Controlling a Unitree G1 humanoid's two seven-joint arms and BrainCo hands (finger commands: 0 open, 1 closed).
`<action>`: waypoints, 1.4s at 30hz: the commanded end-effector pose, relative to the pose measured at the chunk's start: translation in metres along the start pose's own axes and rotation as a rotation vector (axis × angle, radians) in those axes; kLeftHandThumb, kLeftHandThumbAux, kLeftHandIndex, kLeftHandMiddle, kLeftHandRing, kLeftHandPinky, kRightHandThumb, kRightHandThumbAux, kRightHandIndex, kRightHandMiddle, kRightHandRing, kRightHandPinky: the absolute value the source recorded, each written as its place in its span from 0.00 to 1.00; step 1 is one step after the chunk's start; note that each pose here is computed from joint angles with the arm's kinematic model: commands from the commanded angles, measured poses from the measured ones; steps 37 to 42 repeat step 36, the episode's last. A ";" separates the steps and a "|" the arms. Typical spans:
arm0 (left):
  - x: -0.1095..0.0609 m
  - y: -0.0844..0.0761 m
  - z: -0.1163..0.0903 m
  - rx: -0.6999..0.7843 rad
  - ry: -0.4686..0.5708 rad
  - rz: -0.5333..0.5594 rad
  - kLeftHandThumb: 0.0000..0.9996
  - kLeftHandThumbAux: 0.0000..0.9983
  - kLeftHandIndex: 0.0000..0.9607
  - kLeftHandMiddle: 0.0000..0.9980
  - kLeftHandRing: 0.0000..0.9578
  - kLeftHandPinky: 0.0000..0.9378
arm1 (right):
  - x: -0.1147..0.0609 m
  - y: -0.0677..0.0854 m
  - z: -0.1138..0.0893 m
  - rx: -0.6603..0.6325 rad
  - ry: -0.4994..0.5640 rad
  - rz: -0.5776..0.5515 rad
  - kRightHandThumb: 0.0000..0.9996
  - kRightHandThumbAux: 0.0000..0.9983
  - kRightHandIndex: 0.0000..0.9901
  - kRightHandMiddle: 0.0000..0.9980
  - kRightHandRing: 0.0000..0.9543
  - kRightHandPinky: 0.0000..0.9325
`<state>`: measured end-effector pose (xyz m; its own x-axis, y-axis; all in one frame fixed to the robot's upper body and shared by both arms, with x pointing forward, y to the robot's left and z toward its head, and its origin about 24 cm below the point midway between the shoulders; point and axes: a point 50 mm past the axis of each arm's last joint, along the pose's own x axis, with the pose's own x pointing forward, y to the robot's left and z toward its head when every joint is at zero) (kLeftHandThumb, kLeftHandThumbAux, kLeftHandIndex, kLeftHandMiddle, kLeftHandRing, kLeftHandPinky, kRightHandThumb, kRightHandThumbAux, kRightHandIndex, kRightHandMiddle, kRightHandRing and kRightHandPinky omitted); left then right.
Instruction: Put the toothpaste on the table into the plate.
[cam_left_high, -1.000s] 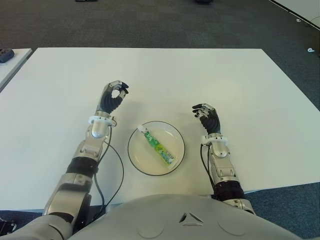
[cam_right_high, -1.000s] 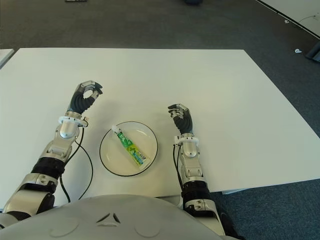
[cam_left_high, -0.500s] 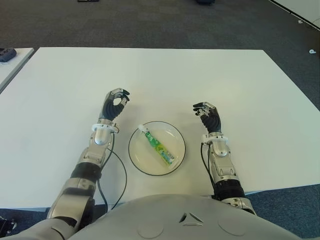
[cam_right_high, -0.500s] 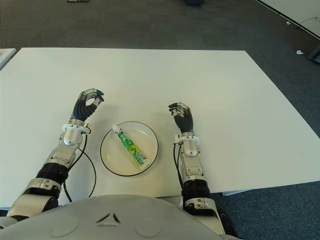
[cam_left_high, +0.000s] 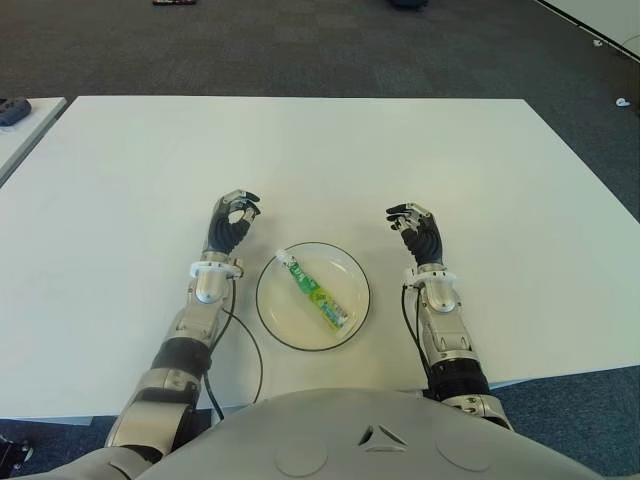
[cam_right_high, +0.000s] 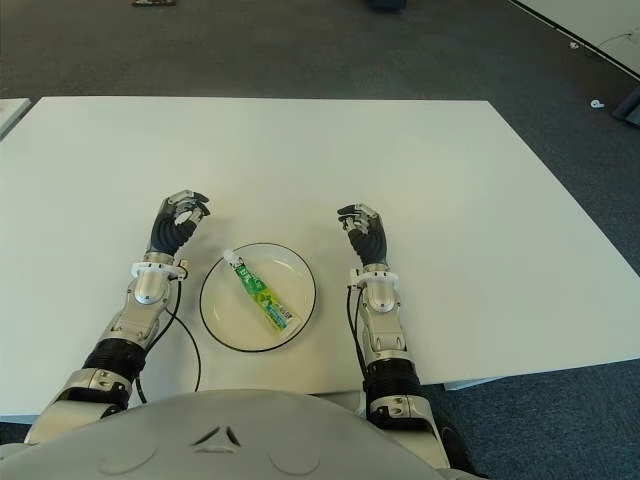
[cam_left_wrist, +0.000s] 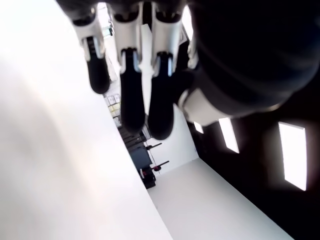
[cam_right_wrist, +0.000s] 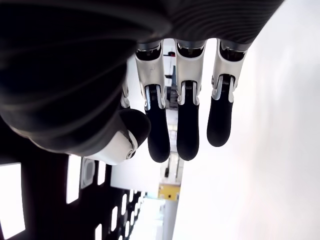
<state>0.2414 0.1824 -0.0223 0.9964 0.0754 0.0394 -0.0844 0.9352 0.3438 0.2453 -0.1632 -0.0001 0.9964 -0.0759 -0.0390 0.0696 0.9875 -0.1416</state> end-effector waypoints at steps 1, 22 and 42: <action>-0.004 -0.003 -0.005 -0.018 0.022 0.025 0.70 0.72 0.45 0.56 0.59 0.57 | 0.000 -0.001 0.000 0.008 0.013 -0.002 0.71 0.73 0.43 0.42 0.42 0.45; -0.010 -0.004 -0.013 -0.111 0.080 0.110 0.70 0.72 0.45 0.56 0.58 0.55 | -0.004 -0.001 -0.002 -0.018 0.060 0.027 0.71 0.73 0.42 0.41 0.41 0.43; -0.016 0.001 -0.020 -0.149 0.157 0.128 0.70 0.72 0.45 0.55 0.58 0.55 | -0.006 0.004 -0.006 -0.017 0.082 0.031 0.71 0.74 0.42 0.40 0.41 0.45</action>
